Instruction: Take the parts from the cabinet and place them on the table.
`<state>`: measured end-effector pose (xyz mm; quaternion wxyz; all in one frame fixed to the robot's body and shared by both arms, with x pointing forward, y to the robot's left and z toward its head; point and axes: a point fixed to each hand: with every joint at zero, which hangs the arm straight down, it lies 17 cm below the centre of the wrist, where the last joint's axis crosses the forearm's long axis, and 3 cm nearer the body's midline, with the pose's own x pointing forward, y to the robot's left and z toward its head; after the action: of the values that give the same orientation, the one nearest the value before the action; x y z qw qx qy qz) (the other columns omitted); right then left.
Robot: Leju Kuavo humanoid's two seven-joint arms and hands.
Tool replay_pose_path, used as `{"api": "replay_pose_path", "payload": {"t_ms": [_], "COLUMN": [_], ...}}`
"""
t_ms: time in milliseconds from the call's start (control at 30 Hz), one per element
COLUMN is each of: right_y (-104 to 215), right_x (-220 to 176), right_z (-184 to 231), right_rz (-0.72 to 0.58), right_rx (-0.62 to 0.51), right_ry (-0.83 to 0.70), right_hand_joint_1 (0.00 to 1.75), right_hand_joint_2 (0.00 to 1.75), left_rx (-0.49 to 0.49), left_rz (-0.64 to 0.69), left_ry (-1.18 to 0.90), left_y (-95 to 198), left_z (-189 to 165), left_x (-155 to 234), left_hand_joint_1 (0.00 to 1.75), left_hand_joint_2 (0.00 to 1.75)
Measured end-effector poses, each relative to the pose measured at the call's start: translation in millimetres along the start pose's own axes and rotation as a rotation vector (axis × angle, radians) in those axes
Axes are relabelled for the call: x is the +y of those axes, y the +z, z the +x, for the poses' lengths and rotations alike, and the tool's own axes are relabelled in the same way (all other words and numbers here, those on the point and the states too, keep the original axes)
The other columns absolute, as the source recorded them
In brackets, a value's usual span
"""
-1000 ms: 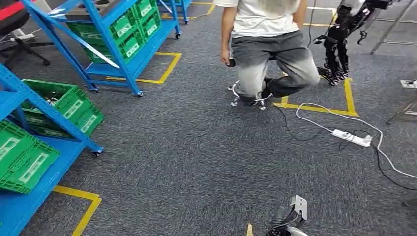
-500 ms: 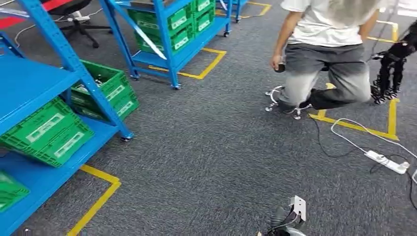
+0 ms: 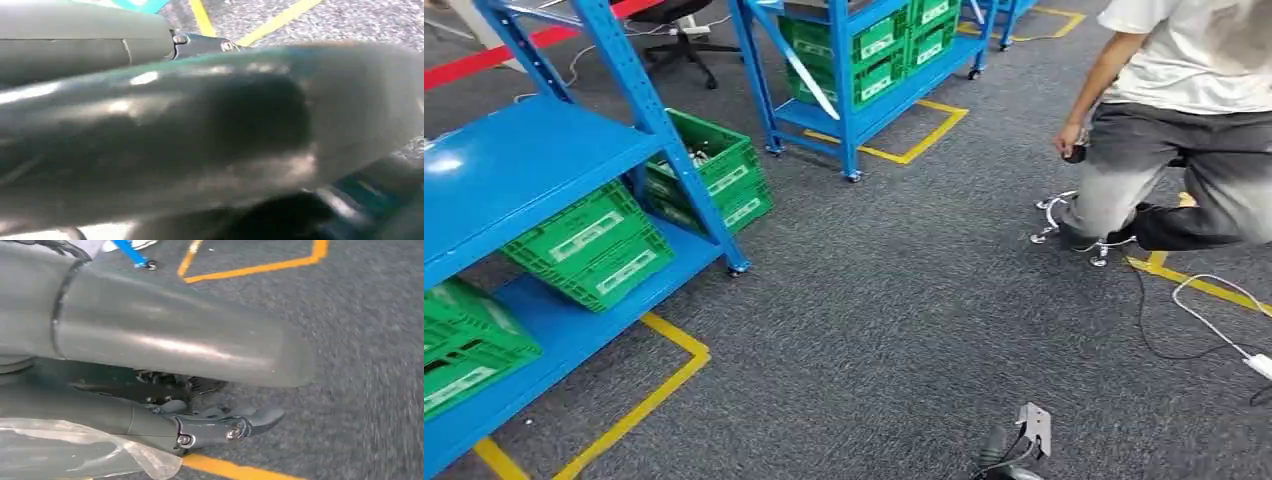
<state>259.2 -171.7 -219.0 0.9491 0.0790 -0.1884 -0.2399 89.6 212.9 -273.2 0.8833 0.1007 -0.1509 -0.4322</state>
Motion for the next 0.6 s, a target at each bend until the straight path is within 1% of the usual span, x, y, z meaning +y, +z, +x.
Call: {"api": "replay_pose_path", "payload": {"t_ms": [167, 300, 467, 600], "right_y": [0, 0, 0, 0], "right_x": [-1, -1, 4, -2], "right_z": [0, 2, 8, 1], "right_rz": [-0.001, -0.003, 0.004, -0.004], "right_rx": [-0.001, -0.010, -0.021, -0.012], "right_ry": [-0.001, 0.005, 0.017, 0.015], "right_hand_joint_1": [0.00, 0.00, 0.00, 0.00], "right_hand_joint_2": [0.00, 0.00, 0.00, 0.00], "left_rx": [-0.005, -0.009, -0.004, -0.009], "left_rz": [-0.002, 0.009, 0.002, 0.004], "left_ry": [-0.007, -0.010, -0.017, -0.017], "left_y": [1, -1, 1, 0], "left_z": [-1, 1, -3, 0], "left_x": [-2, 4, -2, 0], "left_hand_joint_1": [0.00, 0.00, 0.00, 0.00], "left_hand_joint_2": [0.00, 0.00, 0.00, 0.00]}}
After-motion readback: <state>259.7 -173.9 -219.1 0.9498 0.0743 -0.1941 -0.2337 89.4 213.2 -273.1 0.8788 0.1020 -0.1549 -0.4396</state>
